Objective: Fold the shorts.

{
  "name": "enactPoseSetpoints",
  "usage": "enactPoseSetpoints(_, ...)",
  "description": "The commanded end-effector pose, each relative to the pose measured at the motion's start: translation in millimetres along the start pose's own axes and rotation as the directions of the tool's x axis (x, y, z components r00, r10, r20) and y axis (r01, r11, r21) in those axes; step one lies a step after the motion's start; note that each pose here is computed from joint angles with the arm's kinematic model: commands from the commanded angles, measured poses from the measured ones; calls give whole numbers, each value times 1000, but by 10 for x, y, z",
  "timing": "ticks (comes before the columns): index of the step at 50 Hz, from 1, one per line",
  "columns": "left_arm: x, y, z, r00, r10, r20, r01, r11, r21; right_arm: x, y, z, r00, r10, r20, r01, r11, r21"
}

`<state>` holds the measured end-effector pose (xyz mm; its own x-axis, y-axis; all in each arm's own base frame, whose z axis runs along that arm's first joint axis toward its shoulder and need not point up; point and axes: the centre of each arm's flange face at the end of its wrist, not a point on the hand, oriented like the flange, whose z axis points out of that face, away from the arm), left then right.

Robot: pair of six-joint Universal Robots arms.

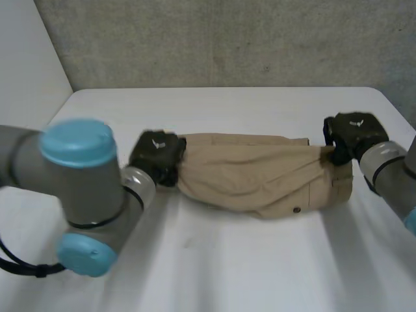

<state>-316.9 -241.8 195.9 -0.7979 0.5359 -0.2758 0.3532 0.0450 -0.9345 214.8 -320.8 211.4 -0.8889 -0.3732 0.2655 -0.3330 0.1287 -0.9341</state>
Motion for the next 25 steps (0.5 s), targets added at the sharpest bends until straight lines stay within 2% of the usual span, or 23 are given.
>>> enactPoseSetpoints(1, -266, -844, -593, 999, -10, 35, 4, 984, 176, 63, -651, -380, 985, -172, -27, 174, 979, 103)
enactPoseSetpoints(6, -421, -1277, -982, 1000, -7, 25, 0, 964, 265, 128, -982, -624, 970, -236, -51, 241, 960, 140)
enactPoseSetpoints(8, -427, -1338, -1056, 1000, 0, 2, 0, 964, 266, 180, -1163, -765, 960, -273, -63, 280, 949, 145)
enactPoseSetpoints(12, -486, -1372, -1124, 999, 6, -38, 3, 974, 225, 189, -1251, -871, 949, -311, -42, 314, 942, 115)
enactPoseSetpoints(20, -760, -1183, -988, 998, -32, -56, 37, 995, 88, 155, -1157, -927, 926, -377, 22, 376, 926, 27)
enactPoseSetpoints(25, -884, -853, -659, 995, -74, -64, 72, 997, -36, 62, -855, -701, 913, -394, 105, 402, 914, -60)
